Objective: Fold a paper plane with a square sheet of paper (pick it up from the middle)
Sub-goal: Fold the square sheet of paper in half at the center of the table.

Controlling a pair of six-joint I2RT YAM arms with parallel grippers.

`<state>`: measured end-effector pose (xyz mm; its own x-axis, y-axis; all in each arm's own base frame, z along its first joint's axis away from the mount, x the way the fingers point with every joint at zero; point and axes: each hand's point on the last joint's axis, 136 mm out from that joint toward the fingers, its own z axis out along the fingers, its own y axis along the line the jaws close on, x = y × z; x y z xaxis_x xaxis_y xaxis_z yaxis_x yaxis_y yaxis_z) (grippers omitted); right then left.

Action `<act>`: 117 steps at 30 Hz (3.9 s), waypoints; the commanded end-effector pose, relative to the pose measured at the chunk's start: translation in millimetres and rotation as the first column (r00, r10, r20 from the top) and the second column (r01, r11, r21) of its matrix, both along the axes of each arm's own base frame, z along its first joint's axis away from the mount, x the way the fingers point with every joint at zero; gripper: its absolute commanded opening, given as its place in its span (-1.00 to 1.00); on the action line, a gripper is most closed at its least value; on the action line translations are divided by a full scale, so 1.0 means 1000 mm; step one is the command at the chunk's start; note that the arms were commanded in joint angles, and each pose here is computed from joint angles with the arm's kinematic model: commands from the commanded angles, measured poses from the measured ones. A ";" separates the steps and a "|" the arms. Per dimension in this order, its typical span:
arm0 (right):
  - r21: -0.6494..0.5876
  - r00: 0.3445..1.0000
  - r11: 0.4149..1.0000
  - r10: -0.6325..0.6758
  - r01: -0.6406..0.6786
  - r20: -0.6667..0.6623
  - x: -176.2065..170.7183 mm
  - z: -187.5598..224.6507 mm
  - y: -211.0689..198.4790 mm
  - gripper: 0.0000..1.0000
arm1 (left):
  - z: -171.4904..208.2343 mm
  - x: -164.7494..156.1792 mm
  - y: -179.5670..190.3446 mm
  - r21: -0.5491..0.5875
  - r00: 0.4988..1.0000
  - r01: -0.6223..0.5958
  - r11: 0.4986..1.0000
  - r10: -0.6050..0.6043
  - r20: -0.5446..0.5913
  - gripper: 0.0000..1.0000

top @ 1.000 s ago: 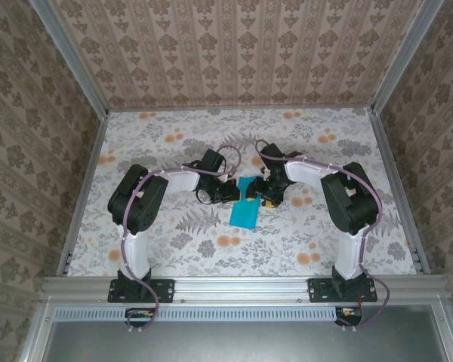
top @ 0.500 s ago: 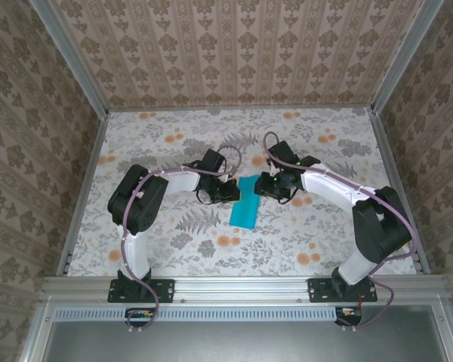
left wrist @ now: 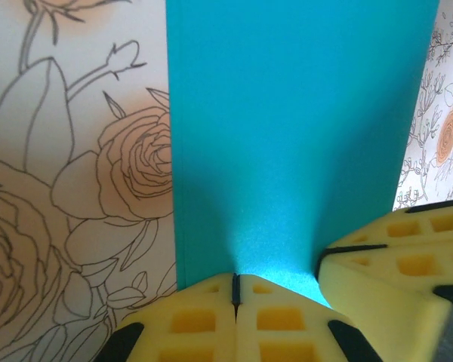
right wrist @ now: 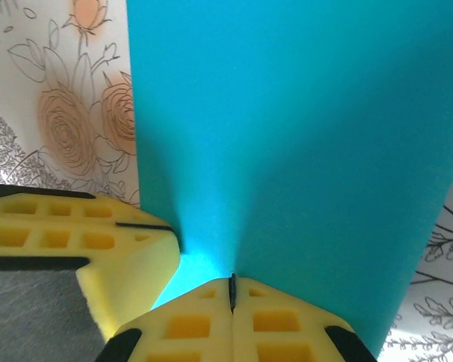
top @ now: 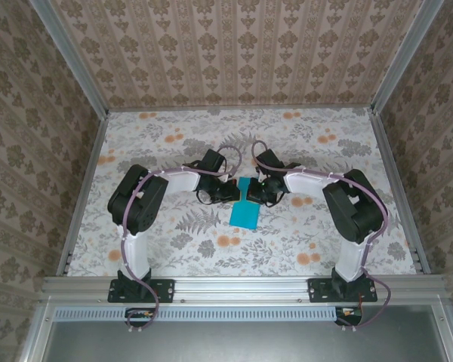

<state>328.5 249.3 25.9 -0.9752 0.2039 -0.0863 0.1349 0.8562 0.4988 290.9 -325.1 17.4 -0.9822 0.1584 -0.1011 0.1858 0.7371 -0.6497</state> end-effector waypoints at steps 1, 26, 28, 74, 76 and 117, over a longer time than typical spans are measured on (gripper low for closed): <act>0.006 0.999 1.000 0.002 -0.002 -0.042 -0.007 -0.012 0.001 -1.00 | -0.064 -0.037 0.055 0.300 0.986 -0.027 0.954 0.075 -0.149 -1.00; 0.056 0.997 0.998 -0.001 -0.003 0.072 -0.020 0.013 -0.056 -1.00 | -0.093 -0.057 0.088 0.440 0.973 -0.037 0.897 0.132 -0.188 -1.00; 0.089 0.994 0.996 0.011 -0.021 0.108 -0.011 0.024 -0.045 -1.00 | -0.093 -0.057 0.087 0.439 0.973 -0.035 0.898 0.130 -0.188 -1.00; 0.178 0.992 0.982 0.038 -0.060 0.122 0.036 -0.015 -0.016 -1.00 | -0.095 -0.065 0.093 0.483 0.968 -0.040 0.875 0.154 -0.199 -1.00; 0.186 0.992 0.982 0.009 -0.032 0.126 0.040 -0.020 -0.029 -1.00 | -0.095 -0.065 0.093 0.484 0.968 -0.040 0.874 0.154 -0.199 -1.00; 0.148 0.952 0.968 -0.231 0.204 0.201 0.074 0.028 -0.110 -1.00 | -0.099 -0.070 0.093 0.476 0.969 -0.061 0.877 0.167 -0.183 -1.00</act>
<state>408.3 145.3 28.6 -0.8815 0.4286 -0.1983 0.2084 0.7299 0.6511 287.6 -322.8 11.0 -0.9901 0.0959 -0.1029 0.1393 0.7711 -0.6213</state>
